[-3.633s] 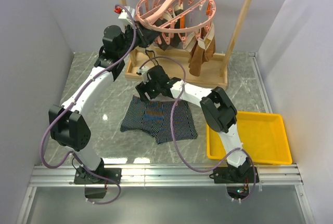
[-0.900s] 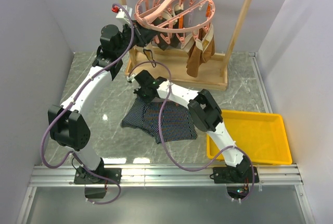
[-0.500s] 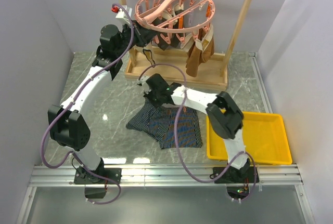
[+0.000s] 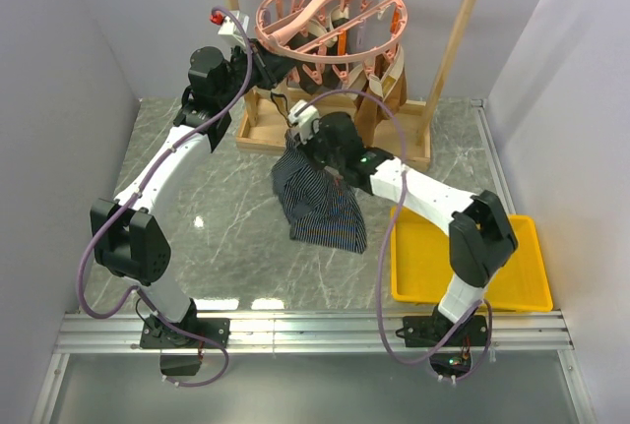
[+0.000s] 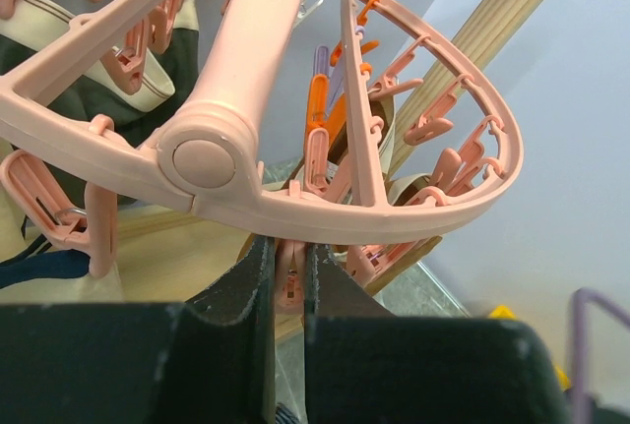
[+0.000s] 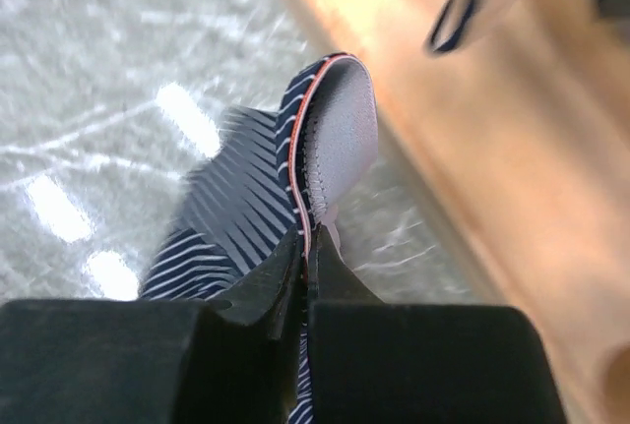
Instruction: Clip the underwear to the hanger
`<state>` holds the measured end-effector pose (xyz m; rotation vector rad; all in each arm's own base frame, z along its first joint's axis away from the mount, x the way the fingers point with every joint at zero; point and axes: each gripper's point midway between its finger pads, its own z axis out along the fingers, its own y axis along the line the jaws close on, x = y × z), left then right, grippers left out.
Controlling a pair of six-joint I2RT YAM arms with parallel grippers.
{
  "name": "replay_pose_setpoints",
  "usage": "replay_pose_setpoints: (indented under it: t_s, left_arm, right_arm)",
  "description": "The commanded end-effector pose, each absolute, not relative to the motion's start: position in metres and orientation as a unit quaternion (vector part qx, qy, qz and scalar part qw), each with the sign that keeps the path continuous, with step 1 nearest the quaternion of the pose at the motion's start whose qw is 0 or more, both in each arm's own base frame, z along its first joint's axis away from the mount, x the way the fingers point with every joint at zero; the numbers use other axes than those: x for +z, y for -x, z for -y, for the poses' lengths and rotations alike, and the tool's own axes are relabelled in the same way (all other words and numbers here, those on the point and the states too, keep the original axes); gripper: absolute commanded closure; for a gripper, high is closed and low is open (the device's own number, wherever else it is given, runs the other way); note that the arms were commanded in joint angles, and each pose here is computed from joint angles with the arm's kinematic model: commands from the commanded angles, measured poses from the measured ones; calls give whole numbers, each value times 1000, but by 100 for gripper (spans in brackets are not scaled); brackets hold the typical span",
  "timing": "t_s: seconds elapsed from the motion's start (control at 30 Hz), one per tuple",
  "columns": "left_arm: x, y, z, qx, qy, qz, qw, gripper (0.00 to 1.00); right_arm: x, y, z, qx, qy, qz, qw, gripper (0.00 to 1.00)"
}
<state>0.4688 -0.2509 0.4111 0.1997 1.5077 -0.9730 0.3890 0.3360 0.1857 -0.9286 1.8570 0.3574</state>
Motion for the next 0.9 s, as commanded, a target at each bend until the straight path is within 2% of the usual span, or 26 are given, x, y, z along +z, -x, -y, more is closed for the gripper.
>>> replay_pose_setpoints:
  t_s: [0.0, 0.33, 0.87]
  left_arm:
    - [423, -461, 248, -430, -87, -647, 623, 100]
    - [416, -463, 249, -426, -95, -653, 619, 100]
    - [408, -460, 250, -422, -106, -658, 614, 100]
  right_arm:
    - [252, -391, -334, 173, 380, -712, 564, 100]
    - [288, -390, -324, 179, 385, -696, 579, 100]
    - [303, -420, -318, 161, 376, -718, 563, 100]
